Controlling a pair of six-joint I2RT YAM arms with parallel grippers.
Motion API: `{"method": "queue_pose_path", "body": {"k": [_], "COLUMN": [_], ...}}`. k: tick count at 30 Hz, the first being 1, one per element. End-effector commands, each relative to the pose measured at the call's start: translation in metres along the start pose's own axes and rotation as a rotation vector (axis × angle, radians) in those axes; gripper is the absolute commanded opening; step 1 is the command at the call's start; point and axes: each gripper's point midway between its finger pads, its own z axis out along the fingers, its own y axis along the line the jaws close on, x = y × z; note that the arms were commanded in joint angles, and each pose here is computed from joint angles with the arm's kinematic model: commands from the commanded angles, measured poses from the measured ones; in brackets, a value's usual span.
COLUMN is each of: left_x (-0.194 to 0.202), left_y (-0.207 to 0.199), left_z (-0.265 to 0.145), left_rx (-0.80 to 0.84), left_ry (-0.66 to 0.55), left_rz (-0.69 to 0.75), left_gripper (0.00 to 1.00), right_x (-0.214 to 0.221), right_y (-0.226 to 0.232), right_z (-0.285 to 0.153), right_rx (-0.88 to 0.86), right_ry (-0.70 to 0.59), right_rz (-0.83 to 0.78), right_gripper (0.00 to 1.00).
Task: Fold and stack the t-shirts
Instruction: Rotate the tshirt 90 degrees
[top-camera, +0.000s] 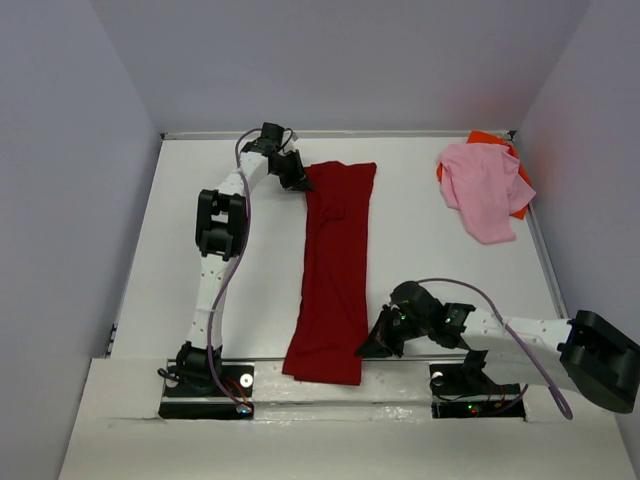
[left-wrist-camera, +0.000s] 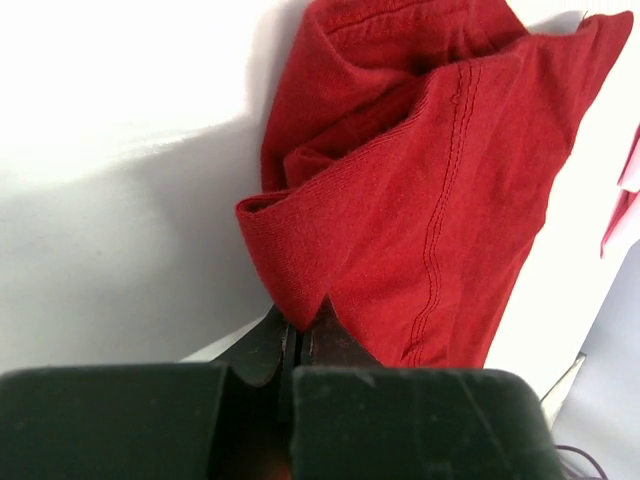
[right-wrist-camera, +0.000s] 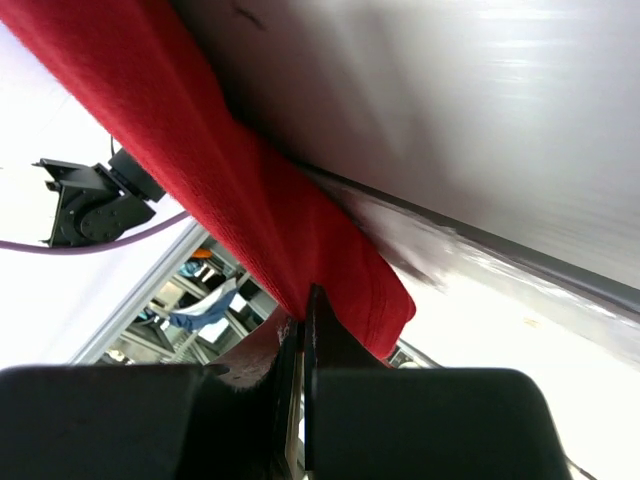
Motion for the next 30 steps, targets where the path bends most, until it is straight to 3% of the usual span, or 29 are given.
{"method": "queue_pose_path", "body": {"k": [1, 10, 12, 13, 15, 16, 17, 18, 19, 20, 25, 30], "left_x": [-0.011, -0.04, -0.049, -0.051, -0.052, -0.05, -0.048, -0.047, -0.046, -0.045, -0.048, -0.019], "left_y": [0.056, 0.073, 0.08, 0.082, 0.085, 0.086, 0.087, 0.086, 0.084, 0.083, 0.058, 0.053], "left_z": [0.016, 0.009, 0.001, -0.001, -0.003, -0.003, -0.003, -0.004, -0.006, -0.007, -0.028, -0.042], "left_rx": [-0.12, -0.102, -0.091, -0.092, -0.095, -0.1, -0.104, -0.102, -0.105, -0.106, -0.067, -0.076], "left_ry": [-0.035, -0.112, -0.132, -0.137, -0.139, -0.133, -0.128, -0.122, -0.123, -0.123, -0.164, -0.095], "left_rz": [-0.046, -0.085, -0.108, -0.112, -0.109, -0.109, -0.112, -0.111, -0.108, -0.105, -0.061, -0.079], "left_gripper": [0.0, 0.0, 0.0, 0.0, 0.03, 0.11, 0.27, 0.51, 0.65, 0.98, 0.99, 0.99], "right_x": [0.004, 0.002, -0.001, -0.003, -0.005, -0.005, -0.005, -0.007, -0.009, -0.009, -0.015, -0.032], "right_y": [-0.019, -0.012, -0.008, -0.006, -0.003, -0.005, -0.003, -0.001, 0.0, -0.002, -0.002, -0.001], "right_z": [-0.007, 0.004, 0.005, 0.005, 0.006, 0.006, 0.005, 0.004, 0.003, 0.002, -0.003, -0.01], "right_rx": [0.041, 0.099, 0.099, 0.097, 0.099, 0.109, 0.105, 0.104, 0.103, 0.114, 0.109, 0.093], "right_ry": [0.013, 0.05, 0.052, 0.051, 0.054, 0.055, 0.057, 0.051, 0.049, 0.052, 0.04, 0.011], "right_rz": [0.04, -0.015, -0.021, -0.018, -0.03, -0.029, -0.038, -0.041, -0.041, -0.042, -0.046, -0.034], "right_gripper": [0.01, 0.01, 0.11, 0.33, 0.52, 0.64, 0.67, 0.68, 0.69, 0.7, 0.7, 0.7]}}
